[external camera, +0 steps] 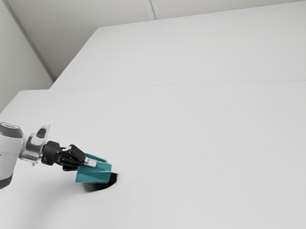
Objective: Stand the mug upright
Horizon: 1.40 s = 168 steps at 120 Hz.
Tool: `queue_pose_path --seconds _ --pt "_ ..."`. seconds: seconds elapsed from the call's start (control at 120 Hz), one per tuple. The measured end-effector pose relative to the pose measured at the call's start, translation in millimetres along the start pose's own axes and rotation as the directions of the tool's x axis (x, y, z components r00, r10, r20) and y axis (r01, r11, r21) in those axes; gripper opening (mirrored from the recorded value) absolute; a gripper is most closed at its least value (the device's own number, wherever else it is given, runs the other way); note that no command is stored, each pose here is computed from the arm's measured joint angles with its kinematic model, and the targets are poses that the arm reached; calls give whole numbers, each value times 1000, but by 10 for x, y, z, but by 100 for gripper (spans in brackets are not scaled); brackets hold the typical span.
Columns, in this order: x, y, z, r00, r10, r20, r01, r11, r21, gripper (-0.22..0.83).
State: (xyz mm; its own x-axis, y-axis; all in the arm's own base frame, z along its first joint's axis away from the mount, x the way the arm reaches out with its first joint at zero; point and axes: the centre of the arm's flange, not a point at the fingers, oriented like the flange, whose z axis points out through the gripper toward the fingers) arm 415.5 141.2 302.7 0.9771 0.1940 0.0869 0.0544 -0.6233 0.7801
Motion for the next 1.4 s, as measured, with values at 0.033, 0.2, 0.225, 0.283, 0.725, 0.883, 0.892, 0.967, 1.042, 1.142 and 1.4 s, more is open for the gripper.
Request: queue_pose_path --seconds 0.033,0.2,0.225,0.283,0.725,0.883,0.892,0.967,1.042,1.142,1.4 --pt "6 24 -10 1000 6 -3 -6 1000 -1 -15" --pt "48 240 -12 999 47 -8 -48 999 -15 -16" --pt "55 275 -2 999 53 -6 -53 999 -14 -16" --pt "101 359 6 998 66 -2 -66 998 -8 -16" --pt "636 1144 70 966 208 157 -246 925 289 -16" --pt "695 1223 92 959 195 208 -267 869 416 -16" --pt "697 1226 96 958 194 210 -268 866 423 -16" --pt "718 1257 147 955 188 228 -278 834 476 -16" --pt "784 1300 194 954 184 236 -284 805 521 -16" --pt "882 1417 295 950 187 249 -300 764 572 -16" --pt "991 1722 686 938 185 293 -339 659 671 -16"
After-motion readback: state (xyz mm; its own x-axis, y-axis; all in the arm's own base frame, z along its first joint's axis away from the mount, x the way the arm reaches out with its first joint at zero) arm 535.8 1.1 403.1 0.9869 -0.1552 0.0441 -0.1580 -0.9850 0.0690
